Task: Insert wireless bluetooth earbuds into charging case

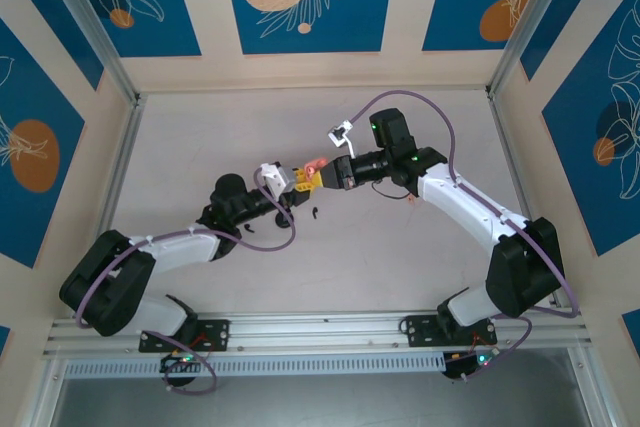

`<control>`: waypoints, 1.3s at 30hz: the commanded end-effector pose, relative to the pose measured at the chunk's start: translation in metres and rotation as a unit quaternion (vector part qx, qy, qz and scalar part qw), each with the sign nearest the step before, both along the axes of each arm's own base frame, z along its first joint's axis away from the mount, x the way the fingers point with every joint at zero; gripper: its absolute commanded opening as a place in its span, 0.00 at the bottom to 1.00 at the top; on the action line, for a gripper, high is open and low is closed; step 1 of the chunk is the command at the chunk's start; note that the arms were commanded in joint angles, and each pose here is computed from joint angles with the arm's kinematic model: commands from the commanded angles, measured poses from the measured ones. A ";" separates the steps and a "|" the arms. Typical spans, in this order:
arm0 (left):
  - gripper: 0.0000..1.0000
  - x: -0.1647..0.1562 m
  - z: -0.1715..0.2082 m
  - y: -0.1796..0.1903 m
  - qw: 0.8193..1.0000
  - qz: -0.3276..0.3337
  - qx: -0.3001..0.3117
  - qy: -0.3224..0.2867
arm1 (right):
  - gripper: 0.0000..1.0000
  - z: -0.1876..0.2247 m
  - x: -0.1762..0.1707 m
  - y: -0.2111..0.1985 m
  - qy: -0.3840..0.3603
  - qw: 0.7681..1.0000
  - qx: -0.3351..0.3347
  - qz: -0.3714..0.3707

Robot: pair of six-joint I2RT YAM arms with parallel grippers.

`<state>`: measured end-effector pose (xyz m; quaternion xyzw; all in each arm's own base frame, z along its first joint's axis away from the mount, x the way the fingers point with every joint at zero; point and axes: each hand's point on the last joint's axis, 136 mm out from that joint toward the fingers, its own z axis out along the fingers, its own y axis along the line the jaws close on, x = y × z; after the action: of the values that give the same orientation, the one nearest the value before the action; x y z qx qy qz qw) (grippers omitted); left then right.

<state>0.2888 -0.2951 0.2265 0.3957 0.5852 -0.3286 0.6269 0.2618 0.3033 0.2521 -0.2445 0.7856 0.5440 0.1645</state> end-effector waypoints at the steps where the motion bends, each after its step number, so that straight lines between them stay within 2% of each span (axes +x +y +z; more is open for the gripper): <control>1: 0.11 -0.006 0.019 0.002 0.999 -0.011 -0.021 -0.025 | 0.05 -0.004 -0.007 -0.003 0.012 1.000 0.002 0.017; 15: 0.11 -0.013 0.024 -0.002 0.999 -0.036 -0.021 -0.028 | 0.06 -0.010 -0.007 -0.002 0.027 0.999 -0.001 0.032; 39: 0.14 -0.010 0.027 -0.002 0.999 -0.028 -0.020 -0.030 | 0.37 0.005 0.001 -0.015 0.002 1.000 -0.010 -0.007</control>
<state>0.2825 -0.2960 0.2242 0.4051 0.5875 -0.3392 0.6130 0.2606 0.2944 0.2450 -0.2435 0.7893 0.5447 0.1451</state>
